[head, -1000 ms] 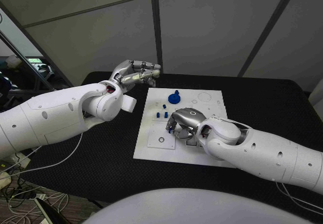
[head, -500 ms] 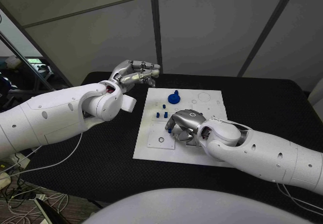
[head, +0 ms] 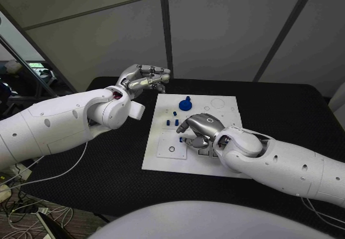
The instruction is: Assemble the parts on the task board
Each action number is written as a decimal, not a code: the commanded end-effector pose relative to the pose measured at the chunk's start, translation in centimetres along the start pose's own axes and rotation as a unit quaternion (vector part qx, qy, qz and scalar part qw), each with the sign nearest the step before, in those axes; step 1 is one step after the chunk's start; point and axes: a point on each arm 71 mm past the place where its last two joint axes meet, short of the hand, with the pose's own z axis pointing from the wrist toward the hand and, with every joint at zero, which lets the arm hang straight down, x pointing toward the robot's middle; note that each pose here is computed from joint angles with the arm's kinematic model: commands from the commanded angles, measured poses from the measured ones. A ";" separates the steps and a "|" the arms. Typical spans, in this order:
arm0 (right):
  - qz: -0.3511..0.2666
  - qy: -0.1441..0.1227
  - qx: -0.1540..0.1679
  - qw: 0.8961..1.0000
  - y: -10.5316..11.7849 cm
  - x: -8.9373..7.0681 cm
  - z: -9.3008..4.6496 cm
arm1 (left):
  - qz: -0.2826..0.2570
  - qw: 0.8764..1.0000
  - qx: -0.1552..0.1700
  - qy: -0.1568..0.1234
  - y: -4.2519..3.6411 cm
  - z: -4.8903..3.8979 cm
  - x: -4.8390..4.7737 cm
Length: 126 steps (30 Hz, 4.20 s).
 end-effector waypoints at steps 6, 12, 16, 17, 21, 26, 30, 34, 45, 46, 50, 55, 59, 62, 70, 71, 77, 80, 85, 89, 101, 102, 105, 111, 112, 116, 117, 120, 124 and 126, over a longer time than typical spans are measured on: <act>0.003 -0.052 -0.011 0.999 0.0 -1.8 -1.8 | -0.002 1.000 0.000 0.003 -0.10 -0.03 -0.19; -0.016 -0.012 0.042 0.999 -2.4 -4.0 -2.6 | -0.002 1.000 -0.001 0.003 -0.09 -0.09 -0.34; -0.031 0.015 0.070 0.997 -4.2 -5.0 -3.2 | -0.002 1.000 -0.001 0.002 -0.07 -0.09 -0.41; -0.035 0.021 0.077 0.996 -4.7 -5.2 -3.4 | -0.002 1.000 -0.001 0.002 -0.07 -0.08 -0.40; -0.044 0.034 0.093 0.994 -6.0 -5.6 -3.9 | -0.002 1.000 -0.001 0.002 -0.04 -0.05 -0.44; -0.049 0.042 0.103 0.993 -6.7 -5.7 -4.0 | -0.002 1.000 -0.001 0.003 -0.02 0.00 -0.39; -0.053 0.052 0.108 0.991 -7.1 -5.5 -3.9 | -0.002 1.000 -0.001 0.003 -0.01 0.00 -0.37; -0.057 0.059 0.110 0.990 -7.3 -5.3 -3.7 | -0.002 1.000 -0.001 0.003 -0.02 -0.01 -0.40; -0.065 0.036 0.117 0.990 -7.7 -5.3 -3.0 | -0.002 1.000 -0.002 0.004 -0.01 0.02 -0.35; -0.065 0.035 0.117 0.990 -7.7 -5.3 -2.9 | -0.002 1.000 -0.002 0.004 -0.01 0.01 -0.35; -0.065 0.032 0.117 0.991 -7.7 -5.3 -2.8 | -0.002 1.000 -0.002 0.004 0.00 0.02 -0.37; -0.065 0.029 0.116 0.991 -7.7 -5.3 -2.7 | -0.003 1.000 -0.003 0.005 0.02 0.05 -0.31; -0.070 0.040 0.124 0.989 -8.0 -5.2 -2.8 | -0.003 1.000 -0.003 0.006 0.04 0.07 -0.31; -0.075 0.049 0.129 0.988 -8.2 -5.0 -2.8 | -0.003 1.000 -0.004 0.006 0.04 0.07 -0.33; -0.086 0.066 0.137 0.985 -8.5 -4.8 -2.9 | -0.003 1.000 -0.005 0.007 0.06 0.08 -0.30; -0.086 0.068 0.138 0.984 -8.6 -4.8 -2.9 | -0.003 1.000 -0.005 0.007 0.06 0.09 -0.30; -0.088 0.074 0.140 0.984 -8.6 -4.6 -2.8 | -0.003 1.000 -0.005 0.007 0.07 0.09 -0.31; -0.089 0.076 0.142 0.983 -8.7 -4.6 -2.7 | -0.003 1.000 -0.005 0.007 0.07 0.08 -0.32; -0.089 0.076 0.142 0.983 -8.7 -4.5 -2.7 | -0.003 1.000 -0.005 0.007 0.07 0.07 -0.33; -0.086 0.060 0.133 0.986 -8.4 -4.7 -2.6 | -0.003 1.000 -0.005 0.006 0.08 0.08 -0.35; -0.063 -0.023 0.121 0.990 -7.5 -6.1 -2.8 | -0.003 1.000 -0.006 0.005 0.12 0.12 -0.44; -0.062 -0.027 0.120 0.990 -7.4 -6.2 -2.9 | -0.003 1.000 -0.006 0.005 0.13 0.13 -0.46; -0.057 -0.044 0.116 0.991 -6.9 -6.9 -3.1 | -0.002 1.000 -0.006 0.004 0.15 0.15 -0.53; -0.042 -0.068 0.097 0.992 -5.2 -8.4 -3.1 | -0.002 1.000 -0.007 0.003 0.19 0.19 -0.61; -0.037 -0.070 0.092 0.993 -4.7 -8.6 -3.1 | -0.002 1.000 -0.007 0.003 0.20 0.20 -0.62; -0.010 -0.080 0.075 0.994 -3.0 -8.9 -2.7 | -0.002 1.000 -0.007 0.003 0.22 0.25 -0.58; -0.003 -0.081 0.072 0.994 -2.6 -8.8 -2.5 | -0.002 1.000 -0.006 0.003 0.22 0.28 -0.54; 0.015 -0.083 0.060 0.995 -1.6 -8.7 -2.0 | -0.003 1.000 -0.006 0.004 0.23 0.34 -0.44; 0.032 -0.076 0.040 0.996 -0.1 -8.1 -1.2 | -0.003 1.000 -0.006 0.005 0.25 0.42 -0.35; 0.040 -0.067 0.030 0.997 0.5 -7.6 -0.9 | -0.003 1.000 -0.006 0.006 0.26 0.46 -0.30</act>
